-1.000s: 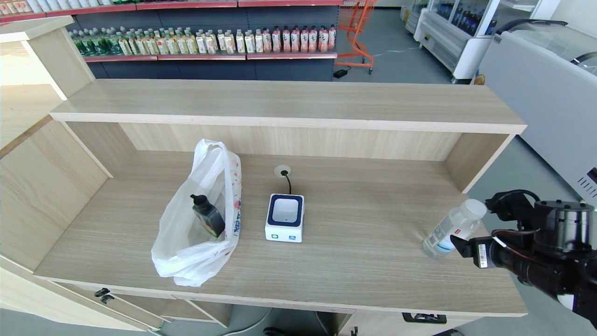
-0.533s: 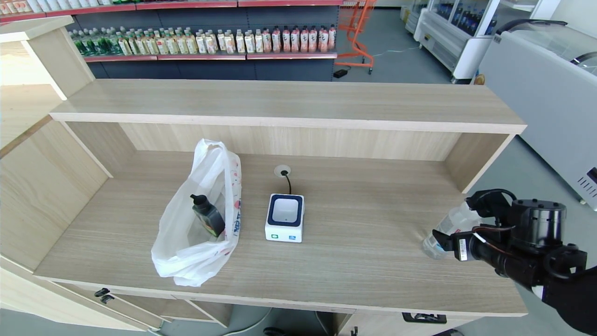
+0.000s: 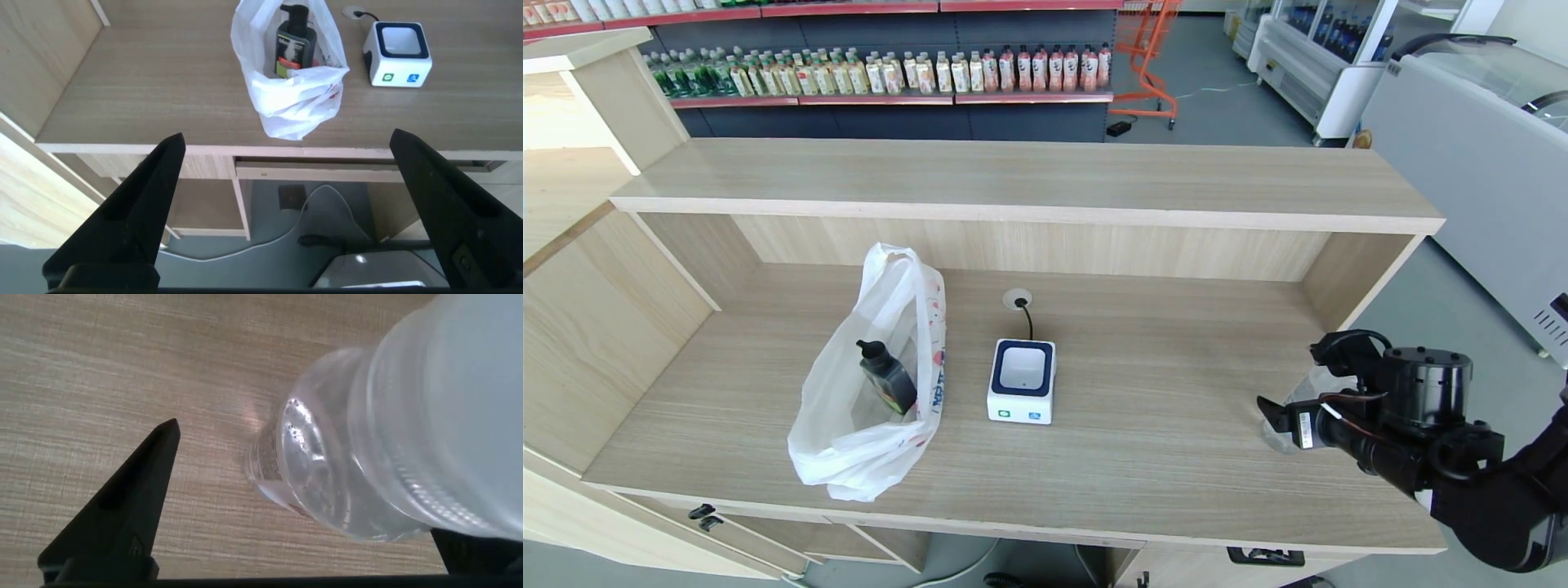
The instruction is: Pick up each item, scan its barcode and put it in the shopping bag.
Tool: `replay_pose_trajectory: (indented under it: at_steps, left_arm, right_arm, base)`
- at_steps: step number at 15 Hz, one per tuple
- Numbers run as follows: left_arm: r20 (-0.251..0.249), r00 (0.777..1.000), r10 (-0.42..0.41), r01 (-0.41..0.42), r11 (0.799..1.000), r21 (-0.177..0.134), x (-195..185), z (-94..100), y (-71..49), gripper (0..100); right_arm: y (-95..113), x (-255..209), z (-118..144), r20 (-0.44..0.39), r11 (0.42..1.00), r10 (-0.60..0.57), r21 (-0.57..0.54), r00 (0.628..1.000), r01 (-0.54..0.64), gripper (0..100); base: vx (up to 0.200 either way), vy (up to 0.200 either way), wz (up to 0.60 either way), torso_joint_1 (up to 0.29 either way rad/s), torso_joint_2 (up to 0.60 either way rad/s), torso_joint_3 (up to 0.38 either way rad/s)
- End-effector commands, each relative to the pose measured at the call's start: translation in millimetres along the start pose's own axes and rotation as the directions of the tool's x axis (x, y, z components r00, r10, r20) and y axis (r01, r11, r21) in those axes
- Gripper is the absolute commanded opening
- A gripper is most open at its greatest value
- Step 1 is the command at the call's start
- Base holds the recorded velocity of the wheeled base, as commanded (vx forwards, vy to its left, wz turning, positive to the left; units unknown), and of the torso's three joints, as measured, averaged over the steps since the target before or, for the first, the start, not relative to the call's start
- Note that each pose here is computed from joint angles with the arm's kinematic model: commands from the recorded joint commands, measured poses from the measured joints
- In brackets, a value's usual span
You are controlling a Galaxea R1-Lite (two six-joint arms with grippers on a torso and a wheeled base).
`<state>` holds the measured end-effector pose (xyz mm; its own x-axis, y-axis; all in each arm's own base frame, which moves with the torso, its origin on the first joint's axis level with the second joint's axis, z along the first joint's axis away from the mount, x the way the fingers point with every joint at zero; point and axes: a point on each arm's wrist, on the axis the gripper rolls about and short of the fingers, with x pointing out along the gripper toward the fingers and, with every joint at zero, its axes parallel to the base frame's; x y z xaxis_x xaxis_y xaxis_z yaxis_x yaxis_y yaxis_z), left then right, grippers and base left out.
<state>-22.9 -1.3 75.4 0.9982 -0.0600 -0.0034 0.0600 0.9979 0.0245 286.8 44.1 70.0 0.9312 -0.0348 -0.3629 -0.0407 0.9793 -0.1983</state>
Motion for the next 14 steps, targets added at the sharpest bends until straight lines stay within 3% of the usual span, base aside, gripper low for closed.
replay_pose_trajectory:
  at_steps: [1, 9, 10, 14]
  left_arm:
    - [-0.001, 1.0, 0.0, 0.0, 1.0, 0.0, 0, -0.4, 0.0, 100]
    - [0.0, 1.0, 0.0, 0.0, 1.0, 0.0, 0, 0.0, 0.0, 100]
    - [0.0, 1.0, 0.0, 0.0, 1.0, 0.0, 0, 0.0, 0.0, 100]
    - [0.0, 1.0, -0.001, 0.001, 1.0, 0.0, 0, 0.0, 0.0, 100]
  right_arm:
    - [2, 6, -3, -0.012, 1.0, 0.003, -0.003, 1.0, -0.003, 100]
    - [10, 23, 0, 0.022, 1.0, 0.013, -0.013, 1.0, -0.013, 100]
    - [11, 26, 0, 0.034, 1.0, 0.013, -0.01, 0.999, -0.012, 0]
    - [11, 27, 3, 0.082, 0.999, 0.038, -0.005, 0.996, -0.038, 0]
  base:
    - [0.0, 0.0, 0.0, 0.0, 0.0, 0.0]
    - [0.0, 0.0, 0.0, 0.0, 0.0, 0.0]
    - [0.0, 0.0, 0.0, 0.0, 0.0, 0.0]
    - [0.0, 0.0, 0.0, 0.0, 0.0, 0.0]
